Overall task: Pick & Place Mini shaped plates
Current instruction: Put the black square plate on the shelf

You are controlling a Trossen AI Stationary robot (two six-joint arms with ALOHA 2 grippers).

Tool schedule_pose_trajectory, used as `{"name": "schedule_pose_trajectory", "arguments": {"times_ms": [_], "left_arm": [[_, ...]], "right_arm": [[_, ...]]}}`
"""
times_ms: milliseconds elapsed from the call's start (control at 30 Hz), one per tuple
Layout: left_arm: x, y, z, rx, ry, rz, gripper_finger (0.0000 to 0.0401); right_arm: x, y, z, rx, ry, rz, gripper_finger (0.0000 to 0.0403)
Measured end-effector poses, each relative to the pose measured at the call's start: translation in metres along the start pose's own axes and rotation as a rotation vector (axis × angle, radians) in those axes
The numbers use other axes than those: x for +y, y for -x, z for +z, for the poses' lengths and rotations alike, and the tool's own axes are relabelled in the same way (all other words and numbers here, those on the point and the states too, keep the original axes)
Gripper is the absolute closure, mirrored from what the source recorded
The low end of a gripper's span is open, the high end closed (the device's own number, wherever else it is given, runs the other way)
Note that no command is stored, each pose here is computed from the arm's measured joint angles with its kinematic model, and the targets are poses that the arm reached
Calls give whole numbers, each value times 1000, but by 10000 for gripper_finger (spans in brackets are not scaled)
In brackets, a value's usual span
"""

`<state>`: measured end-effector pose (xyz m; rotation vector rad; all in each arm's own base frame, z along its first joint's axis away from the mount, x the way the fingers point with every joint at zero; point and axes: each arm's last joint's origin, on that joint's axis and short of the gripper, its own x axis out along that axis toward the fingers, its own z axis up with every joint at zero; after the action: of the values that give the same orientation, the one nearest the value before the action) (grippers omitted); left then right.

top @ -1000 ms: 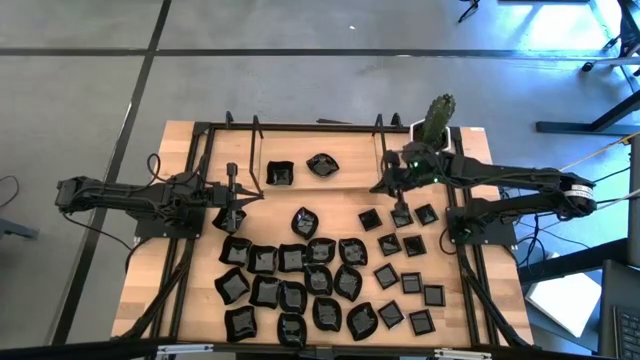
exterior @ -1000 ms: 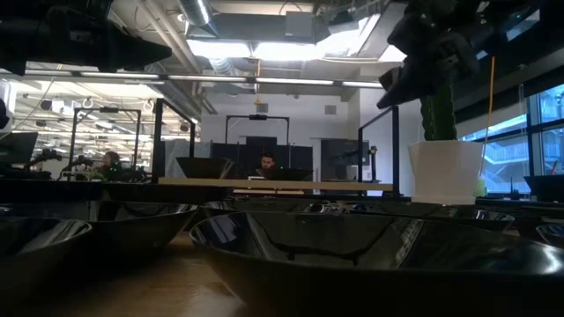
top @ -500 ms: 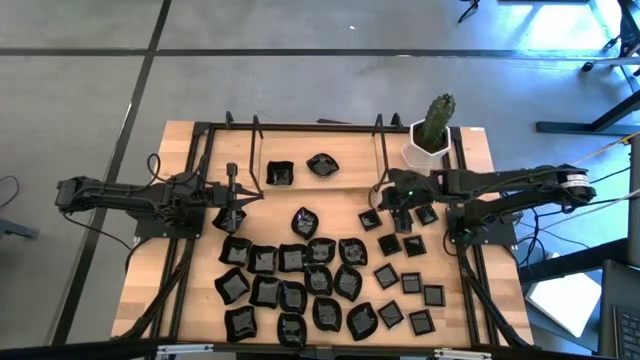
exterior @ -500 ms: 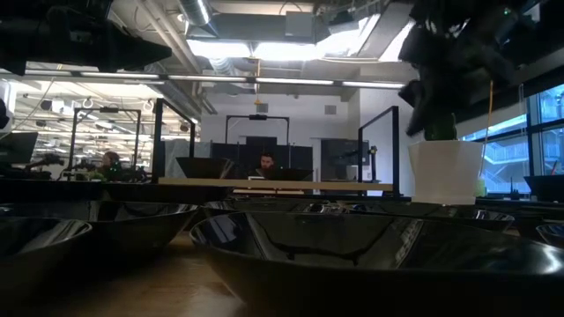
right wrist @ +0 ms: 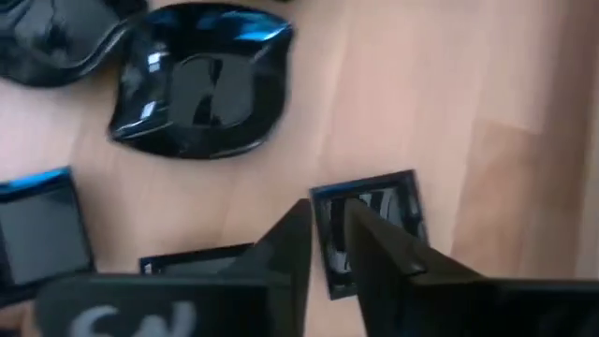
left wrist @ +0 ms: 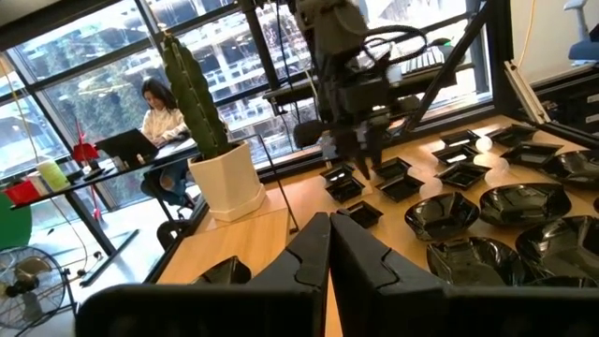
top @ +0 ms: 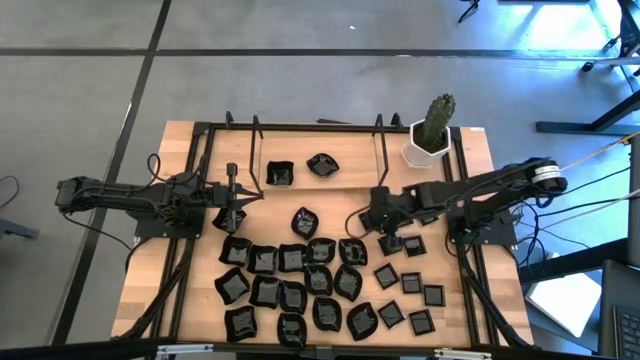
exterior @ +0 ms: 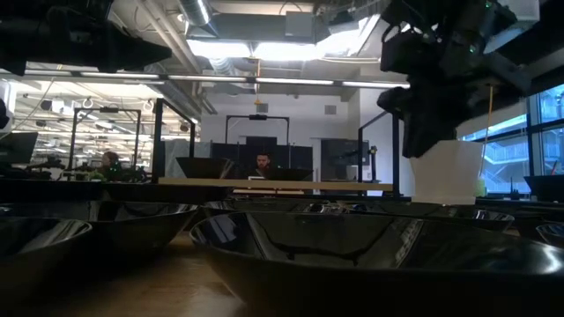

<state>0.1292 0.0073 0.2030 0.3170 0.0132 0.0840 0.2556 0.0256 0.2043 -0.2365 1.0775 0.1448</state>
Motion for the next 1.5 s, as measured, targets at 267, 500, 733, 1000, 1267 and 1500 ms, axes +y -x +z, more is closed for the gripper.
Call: {"name": "schedule_pose_trajectory", "arguments": {"times_ms": [267, 500, 733, 1000, 1267, 1500], "left_arm": [[0, 0, -1, 8, 0, -3, 392], [0, 0, -1, 9, 0, -3, 397], [0, 0, -1, 9, 0, -3, 393], [0, 0, -1, 10, 7, -3, 397], [0, 0, -1, 9, 7, -3, 393], [0, 0, -1, 9, 7, -3, 396]], "right_arm": [[14, -24, -2, 143, 85, -41, 245], [18, -42, -2, 175, 124, -58, 226], [20, -57, -4, 214, 89, -61, 226], [18, -64, -6, 247, 63, -122, 227], [17, -63, -7, 258, 58, -139, 292], [16, -63, -7, 259, 62, -168, 392]]}}
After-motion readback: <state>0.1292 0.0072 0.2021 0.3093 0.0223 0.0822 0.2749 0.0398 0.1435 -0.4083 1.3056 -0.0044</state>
